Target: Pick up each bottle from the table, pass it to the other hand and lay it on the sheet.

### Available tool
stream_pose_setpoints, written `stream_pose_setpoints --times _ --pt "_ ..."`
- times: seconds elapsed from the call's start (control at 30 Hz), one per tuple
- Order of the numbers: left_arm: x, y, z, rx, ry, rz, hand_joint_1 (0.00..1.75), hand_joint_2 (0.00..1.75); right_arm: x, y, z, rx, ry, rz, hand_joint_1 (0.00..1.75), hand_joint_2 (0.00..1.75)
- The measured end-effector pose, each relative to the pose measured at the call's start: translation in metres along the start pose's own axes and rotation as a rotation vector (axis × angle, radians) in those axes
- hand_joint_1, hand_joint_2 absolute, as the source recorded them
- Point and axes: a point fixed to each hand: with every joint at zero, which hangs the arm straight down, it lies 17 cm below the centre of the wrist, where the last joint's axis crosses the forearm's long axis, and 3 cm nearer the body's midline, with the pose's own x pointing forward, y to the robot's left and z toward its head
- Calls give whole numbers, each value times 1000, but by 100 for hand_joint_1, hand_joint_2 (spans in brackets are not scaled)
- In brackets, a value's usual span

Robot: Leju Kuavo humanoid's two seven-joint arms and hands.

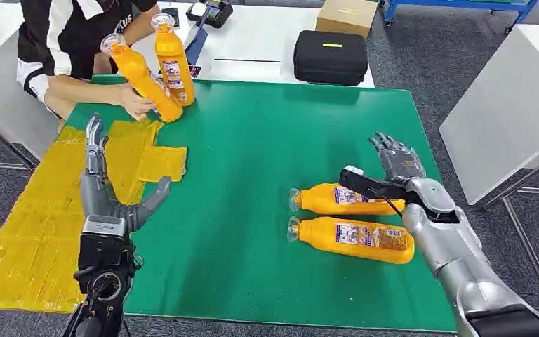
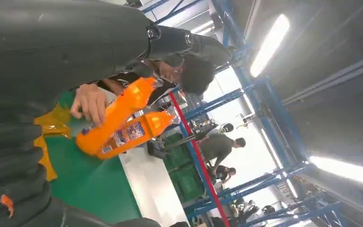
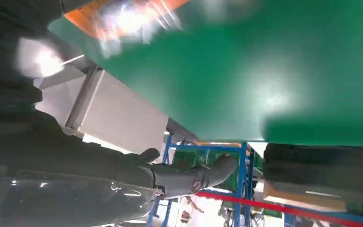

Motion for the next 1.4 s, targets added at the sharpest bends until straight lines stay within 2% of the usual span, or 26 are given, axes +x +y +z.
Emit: stream_pose_setpoints --times 0.67,0.9,1.03,1.4 --pt "0 1 -2 6 3 32 0 175 4 10 -5 51 3 -28 0 175" --pt "0 4 -6 23 10 70 0 175 26 29 1 150 -103 -126 0 175" --pt "0 3 -7 22 15 100 0 175 26 31 3 167 -101 -153 0 175" --pt "-6 -1 -4 25 41 111 0 175 16 18 13 88 -70 -113 0 175"
